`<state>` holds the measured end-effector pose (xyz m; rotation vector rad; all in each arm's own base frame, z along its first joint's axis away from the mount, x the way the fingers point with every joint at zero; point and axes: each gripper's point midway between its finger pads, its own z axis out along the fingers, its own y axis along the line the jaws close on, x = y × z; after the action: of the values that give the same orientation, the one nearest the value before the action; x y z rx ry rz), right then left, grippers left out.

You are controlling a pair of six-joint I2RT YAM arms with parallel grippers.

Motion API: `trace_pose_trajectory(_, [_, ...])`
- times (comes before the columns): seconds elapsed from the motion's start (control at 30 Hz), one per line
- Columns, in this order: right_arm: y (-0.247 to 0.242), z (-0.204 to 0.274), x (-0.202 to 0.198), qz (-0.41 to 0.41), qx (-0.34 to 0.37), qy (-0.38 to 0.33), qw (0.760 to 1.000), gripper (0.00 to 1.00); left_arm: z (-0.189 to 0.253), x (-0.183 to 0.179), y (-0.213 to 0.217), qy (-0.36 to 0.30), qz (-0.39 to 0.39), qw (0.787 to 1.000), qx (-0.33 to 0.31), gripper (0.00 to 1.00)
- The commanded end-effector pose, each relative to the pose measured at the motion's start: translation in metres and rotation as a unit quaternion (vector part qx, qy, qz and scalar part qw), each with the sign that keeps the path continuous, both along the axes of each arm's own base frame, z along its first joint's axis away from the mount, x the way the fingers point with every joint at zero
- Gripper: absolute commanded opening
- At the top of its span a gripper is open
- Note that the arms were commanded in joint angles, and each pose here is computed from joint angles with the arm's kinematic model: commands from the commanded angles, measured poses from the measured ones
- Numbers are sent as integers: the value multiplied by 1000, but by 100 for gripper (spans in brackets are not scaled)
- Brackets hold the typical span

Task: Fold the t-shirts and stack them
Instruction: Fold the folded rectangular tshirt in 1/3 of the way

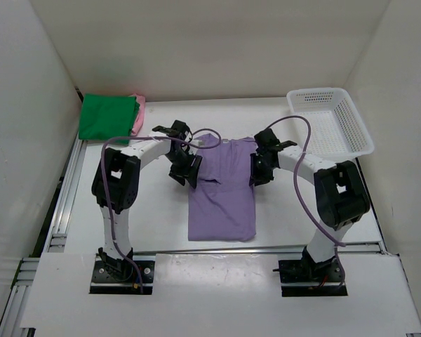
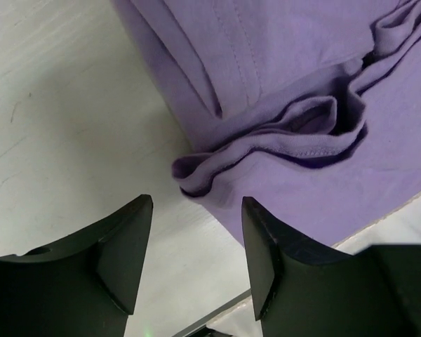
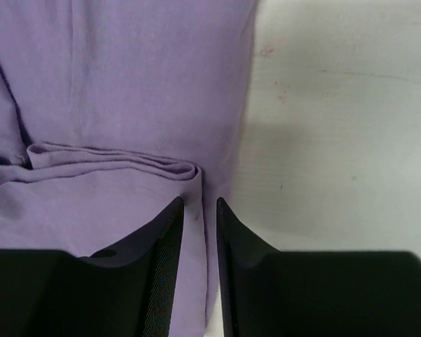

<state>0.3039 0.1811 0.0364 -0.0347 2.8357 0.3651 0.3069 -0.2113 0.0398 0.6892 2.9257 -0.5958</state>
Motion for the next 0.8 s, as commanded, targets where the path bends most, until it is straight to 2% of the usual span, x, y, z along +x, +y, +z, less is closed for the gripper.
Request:
trace_pose_trajectory(0.0, [2, 6, 13, 11, 6, -10, 1000, 30, 13, 10, -14, -6, -4, 999, -39, 64])
trace_pose_trajectory(0.03, [4, 3, 13, 13, 11, -8, 1000, 30, 13, 9, -16, -4, -5, 999, -44, 60])
trace_pose_trajectory(0.23, [10, -6, 13, 19, 19, 10, 1000, 30, 8, 3, -23, 25, -12, 998, -52, 54])
trace_pose_trajectory(0.37, [15, -3, 17, 23, 33, 4, 999, 30, 7, -1, -25, 38, -13, 998, -58, 38])
trace_pose_trajectory(0.4, [15, -3, 17, 23, 33, 3, 999, 30, 7, -1, -25, 38, -13, 998, -58, 31])
trace_pose_trajectory(0.43, [17, -1, 19, 23, 35, -1, 999, 30, 7, -1, -25, 38, -13, 998, -58, 31])
trace_pose_trajectory(0.5, [18, -4, 18, 25, 37, 5, 999, 27, 9, 1, -26, 34, -13, 998, -60, 31])
trace_pose_trajectory(0.57, [18, -3, 18, 21, 38, 7, 999, 20, 9, -1, -25, 38, -13, 998, -58, 18])
trace_pose_trajectory(0.6, [18, -3, 18, 21, 38, 7, 999, 12, 9, -1, -25, 38, -13, 998, -58, 12])
trace_pose_trajectory(0.7, [19, 1, 19, 17, 42, 2, 999, 5, 11, 2, -27, 34, -13, 998, -60, 10])
trace_pose_trajectory(0.77, [17, 2, 20, 14, 38, -4, 999, 5, 13, 2, -27, 34, -13, 998, -60, 10])
